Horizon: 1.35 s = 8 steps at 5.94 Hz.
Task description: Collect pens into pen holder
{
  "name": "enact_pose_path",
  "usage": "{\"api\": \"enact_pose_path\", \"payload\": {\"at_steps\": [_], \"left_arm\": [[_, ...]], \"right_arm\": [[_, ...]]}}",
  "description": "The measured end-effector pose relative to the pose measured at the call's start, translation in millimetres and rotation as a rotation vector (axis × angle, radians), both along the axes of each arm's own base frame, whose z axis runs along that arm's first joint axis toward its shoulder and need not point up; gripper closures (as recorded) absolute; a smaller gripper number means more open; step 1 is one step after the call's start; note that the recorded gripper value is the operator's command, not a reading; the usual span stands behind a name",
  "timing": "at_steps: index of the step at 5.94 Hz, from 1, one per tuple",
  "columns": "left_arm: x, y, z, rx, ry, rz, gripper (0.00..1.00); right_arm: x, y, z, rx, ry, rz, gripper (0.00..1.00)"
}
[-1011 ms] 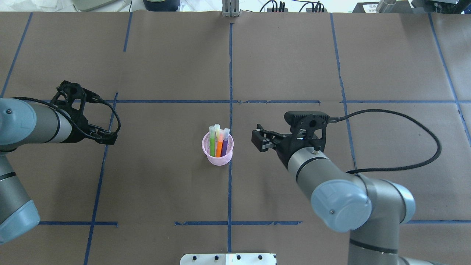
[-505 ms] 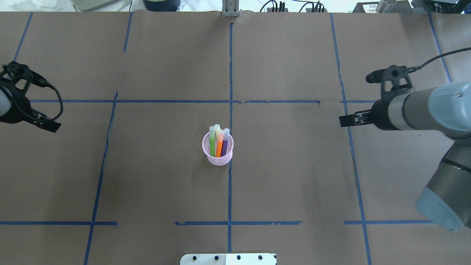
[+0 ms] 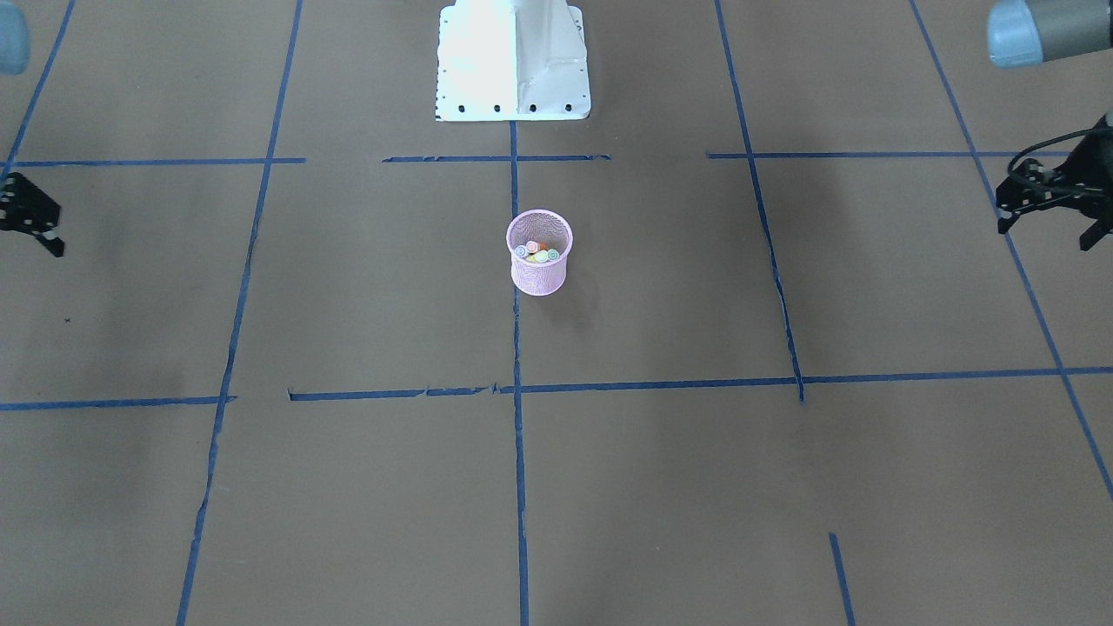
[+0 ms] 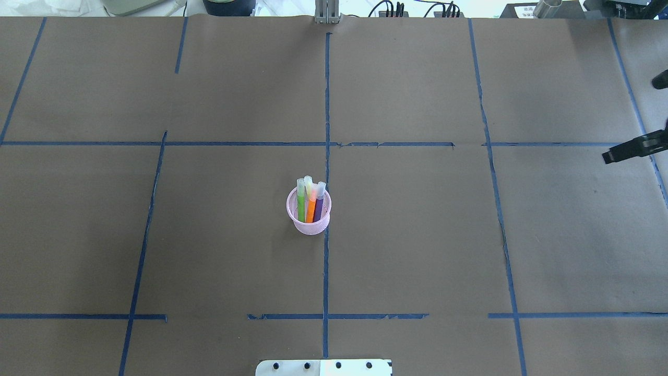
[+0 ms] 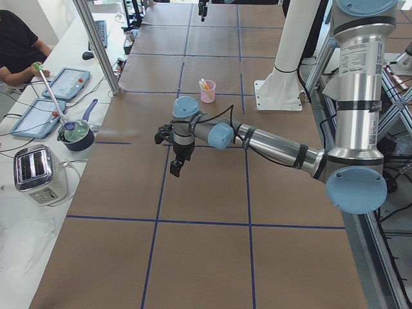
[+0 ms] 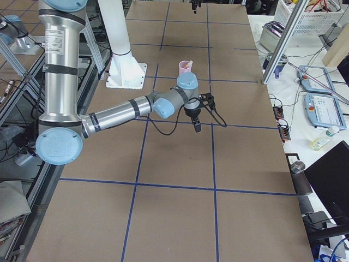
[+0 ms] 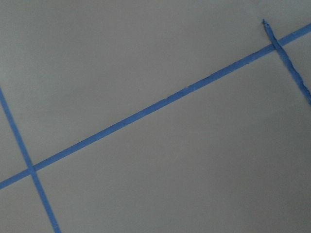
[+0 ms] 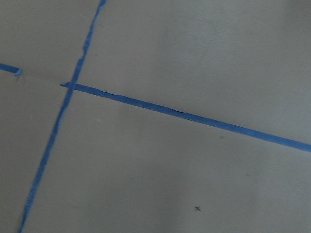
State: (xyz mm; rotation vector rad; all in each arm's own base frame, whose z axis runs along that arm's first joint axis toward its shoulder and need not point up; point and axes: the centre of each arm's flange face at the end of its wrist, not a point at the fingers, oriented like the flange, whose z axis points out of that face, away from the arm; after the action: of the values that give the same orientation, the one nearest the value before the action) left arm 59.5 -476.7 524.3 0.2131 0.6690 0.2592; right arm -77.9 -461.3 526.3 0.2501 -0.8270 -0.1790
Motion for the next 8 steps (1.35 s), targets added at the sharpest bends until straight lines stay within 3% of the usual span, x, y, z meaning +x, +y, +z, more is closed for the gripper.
{"api": "enact_pose_path", "payload": {"at_steps": [2, 3, 6, 8], "left_arm": [[-47.3, 17.3, 35.1, -0.088, 0.058, -0.018, 0.0], [-60.9, 24.6, 48.6, -0.1, 0.081, -0.011, 0.0], [-74.3, 38.4, 69.4, -0.234, 0.106, -0.006, 0.0], [-75.9, 43.6, 73.3, -0.26, 0.109, -0.009, 0.0]], "right_arm": [[85.7, 11.3, 89.1, -0.043, -0.022, -0.016, 0.01], [107.1, 17.2, 108.1, -0.071, -0.009, -0.028, 0.01], [133.8, 26.3, 122.3, -0.112, 0.04, -0.052, 0.01], [128.0, 15.3, 116.7, -0.169, 0.068, -0.071, 0.01]]}}
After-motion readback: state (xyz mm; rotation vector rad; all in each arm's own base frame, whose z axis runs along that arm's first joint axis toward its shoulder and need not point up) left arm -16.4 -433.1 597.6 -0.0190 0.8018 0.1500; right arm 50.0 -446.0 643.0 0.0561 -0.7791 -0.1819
